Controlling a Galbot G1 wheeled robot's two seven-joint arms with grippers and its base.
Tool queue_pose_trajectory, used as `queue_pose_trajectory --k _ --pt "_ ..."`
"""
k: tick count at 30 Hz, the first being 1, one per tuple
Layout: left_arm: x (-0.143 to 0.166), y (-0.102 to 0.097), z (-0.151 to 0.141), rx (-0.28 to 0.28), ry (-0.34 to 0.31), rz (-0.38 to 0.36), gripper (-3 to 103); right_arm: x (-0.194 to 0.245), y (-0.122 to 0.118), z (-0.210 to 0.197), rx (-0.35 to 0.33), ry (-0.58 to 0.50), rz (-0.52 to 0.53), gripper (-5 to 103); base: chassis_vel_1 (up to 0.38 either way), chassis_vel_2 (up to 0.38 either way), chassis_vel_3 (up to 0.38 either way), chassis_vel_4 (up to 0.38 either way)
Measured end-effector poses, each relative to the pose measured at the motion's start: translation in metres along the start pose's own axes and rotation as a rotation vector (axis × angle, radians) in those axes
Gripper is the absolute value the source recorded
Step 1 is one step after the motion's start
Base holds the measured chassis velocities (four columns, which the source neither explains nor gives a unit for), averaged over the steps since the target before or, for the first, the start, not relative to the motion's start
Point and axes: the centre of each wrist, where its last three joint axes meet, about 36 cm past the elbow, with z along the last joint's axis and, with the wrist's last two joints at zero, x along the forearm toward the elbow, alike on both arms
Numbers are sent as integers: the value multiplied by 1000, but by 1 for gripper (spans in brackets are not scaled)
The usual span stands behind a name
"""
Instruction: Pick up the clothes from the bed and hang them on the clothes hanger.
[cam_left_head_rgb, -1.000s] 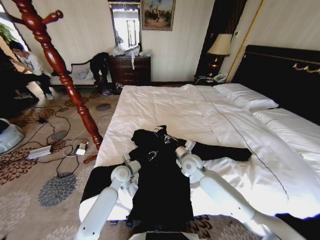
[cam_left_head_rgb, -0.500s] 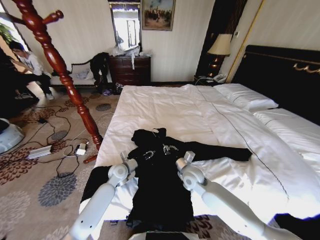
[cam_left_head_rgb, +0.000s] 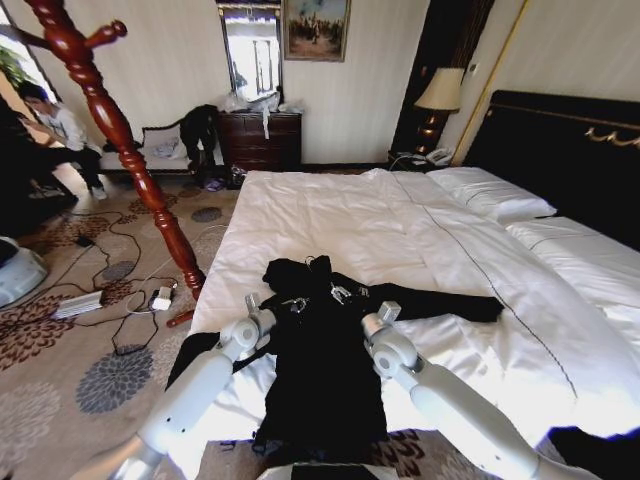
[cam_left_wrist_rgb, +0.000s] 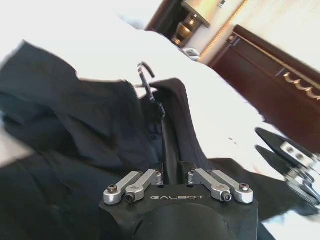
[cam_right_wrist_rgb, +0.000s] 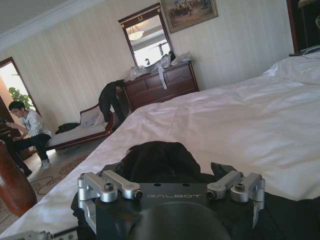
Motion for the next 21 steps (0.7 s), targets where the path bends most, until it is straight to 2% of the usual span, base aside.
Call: queue_pose_trajectory --k 1,2,5,6,7,9,10,11,12,15,16,17,18,20,21 --pt "2 1 0 -26 -11 -28 18 1 0 1 2 2 3 99 0 0 0 0" --pt "2 1 0 -26 -11 -28 18 1 0 1 2 2 3 99 0 0 0 0" --pt "10 2 -5 -135 -65 -79 28 5 2 3 0 18 7 100 0 0 0 0" --pt "13 1 -8 -165 -79 -83 34 6 2 3 0 22 9 100 0 0 0 0" --pt "13 1 -8 -165 -79 -83 34 6 2 3 0 22 9 100 0 0 0 0" --pt "23 -2 -14 -244 -116 -81 44 6 2 3 3 32 20 100 0 0 0 0" --pt "25 -3 -16 -262 -125 -82 50 6 1 3 4 33 22 100 0 0 0 0" --pt "29 -5 -17 -284 -136 -85 50 6 1 2 4 33 24 100 0 0 0 0" --pt "29 -5 -17 -284 -136 -85 50 6 1 2 4 33 24 100 0 0 0 0" --pt "46 -8 -27 -301 -186 -120 66 5 4 -1 -17 35 14 100 0 0 0 0" --pt "54 -8 -34 -308 -211 -151 72 4 7 -2 -36 37 4 100 0 0 0 0" --pt "54 -8 -34 -308 -211 -151 72 4 7 -2 -36 37 4 100 0 0 0 0" --pt "59 -7 -39 -317 -224 -184 77 4 10 -4 -55 40 -5 100 0 0 0 0" --pt "67 -2 -50 -362 -248 -326 88 3 19 -6 -67 66 -30 100 0 0 0 0" --pt "67 -2 -50 -362 -248 -326 88 3 19 -6 -67 66 -30 100 0 0 0 0"
